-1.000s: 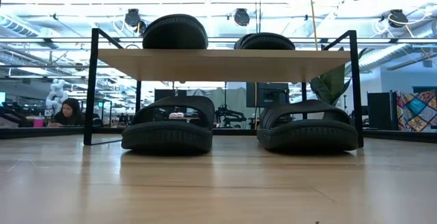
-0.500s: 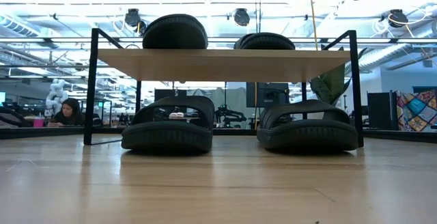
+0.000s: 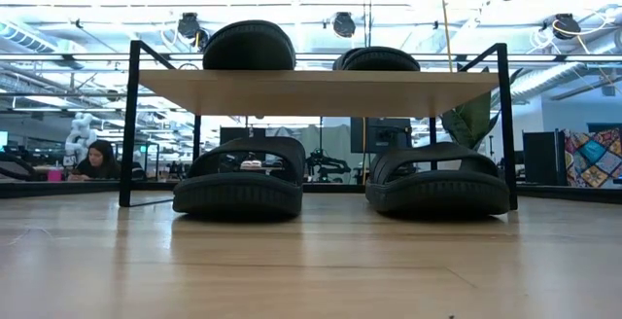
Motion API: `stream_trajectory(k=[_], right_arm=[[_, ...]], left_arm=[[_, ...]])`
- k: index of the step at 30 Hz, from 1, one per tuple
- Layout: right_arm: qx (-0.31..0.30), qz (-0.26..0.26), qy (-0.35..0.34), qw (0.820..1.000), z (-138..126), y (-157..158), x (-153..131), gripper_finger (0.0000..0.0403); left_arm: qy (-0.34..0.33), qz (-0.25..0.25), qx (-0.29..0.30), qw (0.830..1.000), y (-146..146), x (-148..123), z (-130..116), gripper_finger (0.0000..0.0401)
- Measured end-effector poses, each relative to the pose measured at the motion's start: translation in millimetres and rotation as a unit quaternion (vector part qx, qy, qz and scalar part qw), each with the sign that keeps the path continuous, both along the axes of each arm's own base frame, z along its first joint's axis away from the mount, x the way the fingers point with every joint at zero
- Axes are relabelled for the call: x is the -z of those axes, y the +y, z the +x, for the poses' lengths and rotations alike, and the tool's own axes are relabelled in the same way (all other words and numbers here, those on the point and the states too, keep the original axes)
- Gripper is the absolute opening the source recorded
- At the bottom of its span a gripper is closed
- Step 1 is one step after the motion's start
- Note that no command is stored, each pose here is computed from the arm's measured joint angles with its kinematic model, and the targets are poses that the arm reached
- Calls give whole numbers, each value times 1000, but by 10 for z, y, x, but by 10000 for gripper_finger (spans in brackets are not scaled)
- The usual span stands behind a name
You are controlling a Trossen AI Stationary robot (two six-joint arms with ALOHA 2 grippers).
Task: Pick and place slides into the shelf
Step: Return to Home Position
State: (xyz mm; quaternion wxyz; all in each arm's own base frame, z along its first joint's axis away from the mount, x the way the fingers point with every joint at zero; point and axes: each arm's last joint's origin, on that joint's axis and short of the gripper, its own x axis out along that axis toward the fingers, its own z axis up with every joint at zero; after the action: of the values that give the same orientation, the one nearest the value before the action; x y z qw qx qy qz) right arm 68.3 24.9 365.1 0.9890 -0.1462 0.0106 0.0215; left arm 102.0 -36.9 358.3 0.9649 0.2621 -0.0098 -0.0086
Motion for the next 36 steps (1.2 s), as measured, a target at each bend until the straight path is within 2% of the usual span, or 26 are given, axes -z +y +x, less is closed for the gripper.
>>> stream_trajectory(k=[4, 6, 11, 16, 20, 23, 26, 33, 36], right_arm=[[-58, -21, 12, 998, -56, 1, 216, 0], [-62, -22, 13, 998, -76, -8, 309, 0], [-14, -18, 18, 1000, -96, -50, 584, 0], [10, 44, -22, 999, -228, -144, 718, 0], [28, 97, -53, 994, -282, -188, 860, 0], [52, 86, -20, 995, -186, -142, 1056, 0], [47, 85, -26, 995, -90, -82, 1195, 0], [-97, 47, -46, 993, 23, 73, 1409, 0], [-103, 41, -61, 992, 41, 85, 1428, 0]], left_arm=[[-15, -7, 7, 1000, 72, 247, -152, 0], [-23, -15, 0, 1000, 98, 378, -196, 0], [-40, -27, -1, 999, 102, 735, -204, 0], [-62, -26, -2, 998, 114, 984, -222, 0], [-61, -66, -10, 996, 129, 1121, -231, 0], [-54, -87, -18, 995, 125, 1241, -208, 0], [-47, -88, -20, 995, 109, 1355, -172, 0], [-29, -59, -8, 998, 82, 1511, -133, 0], [-17, -46, 2, 999, 78, 1588, -114, 0]])
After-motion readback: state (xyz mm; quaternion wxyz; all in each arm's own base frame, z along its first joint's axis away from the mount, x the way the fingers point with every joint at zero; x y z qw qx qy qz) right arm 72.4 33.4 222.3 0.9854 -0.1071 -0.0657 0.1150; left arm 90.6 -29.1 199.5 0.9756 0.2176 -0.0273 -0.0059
